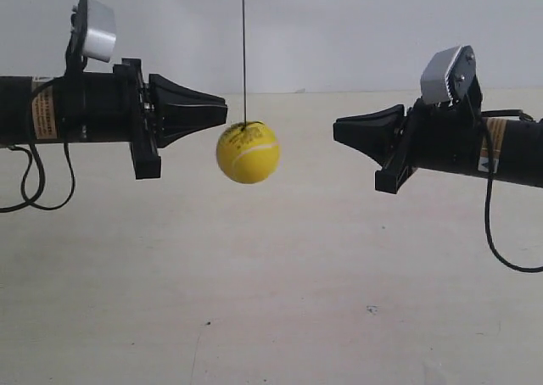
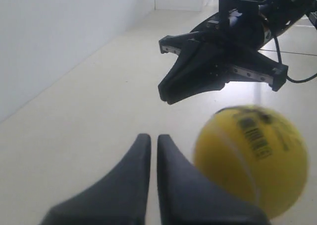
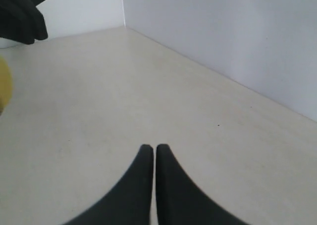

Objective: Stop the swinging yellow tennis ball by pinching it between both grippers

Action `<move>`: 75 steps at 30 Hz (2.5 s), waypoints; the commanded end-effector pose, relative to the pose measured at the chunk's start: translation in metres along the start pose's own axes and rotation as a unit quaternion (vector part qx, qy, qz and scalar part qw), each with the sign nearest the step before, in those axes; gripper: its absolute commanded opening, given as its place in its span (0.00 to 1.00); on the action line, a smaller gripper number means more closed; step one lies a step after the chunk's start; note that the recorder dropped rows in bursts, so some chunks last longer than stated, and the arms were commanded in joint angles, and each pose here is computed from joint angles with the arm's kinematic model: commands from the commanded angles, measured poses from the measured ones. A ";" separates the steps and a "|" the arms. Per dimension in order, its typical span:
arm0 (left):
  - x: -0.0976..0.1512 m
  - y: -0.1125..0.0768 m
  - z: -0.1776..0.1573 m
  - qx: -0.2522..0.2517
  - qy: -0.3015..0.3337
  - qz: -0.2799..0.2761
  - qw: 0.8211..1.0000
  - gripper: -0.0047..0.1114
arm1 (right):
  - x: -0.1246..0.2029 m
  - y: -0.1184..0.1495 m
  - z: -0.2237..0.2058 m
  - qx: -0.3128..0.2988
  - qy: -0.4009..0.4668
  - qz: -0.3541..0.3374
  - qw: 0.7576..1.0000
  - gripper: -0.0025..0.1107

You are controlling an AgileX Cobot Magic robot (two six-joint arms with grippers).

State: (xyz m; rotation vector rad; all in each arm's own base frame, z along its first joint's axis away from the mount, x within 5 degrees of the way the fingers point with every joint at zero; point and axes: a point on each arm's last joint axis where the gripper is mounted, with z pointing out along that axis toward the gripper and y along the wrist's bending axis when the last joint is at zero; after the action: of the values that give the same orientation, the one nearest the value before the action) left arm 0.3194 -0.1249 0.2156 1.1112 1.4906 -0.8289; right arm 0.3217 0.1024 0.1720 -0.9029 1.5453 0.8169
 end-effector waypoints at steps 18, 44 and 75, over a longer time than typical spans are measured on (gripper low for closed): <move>-0.001 -0.006 0.012 0.004 0.016 0.021 1.000 0.08 | -0.008 0.022 0.027 -0.069 0.016 -0.052 0.996 0.02; 0.008 0.000 0.009 -0.032 0.071 0.038 0.996 0.08 | -0.005 0.013 0.028 -0.035 0.053 -0.081 0.995 0.02; 0.006 0.003 0.009 -0.044 0.068 0.054 0.995 0.08 | -0.012 0.012 0.029 -0.028 0.012 -0.106 0.994 0.02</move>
State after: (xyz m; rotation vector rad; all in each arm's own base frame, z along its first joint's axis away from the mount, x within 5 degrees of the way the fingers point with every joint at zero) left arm 0.3229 -0.1305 0.2032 1.2128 1.5614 -0.6367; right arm 0.3244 0.1342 0.1785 -1.1028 1.4413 0.7127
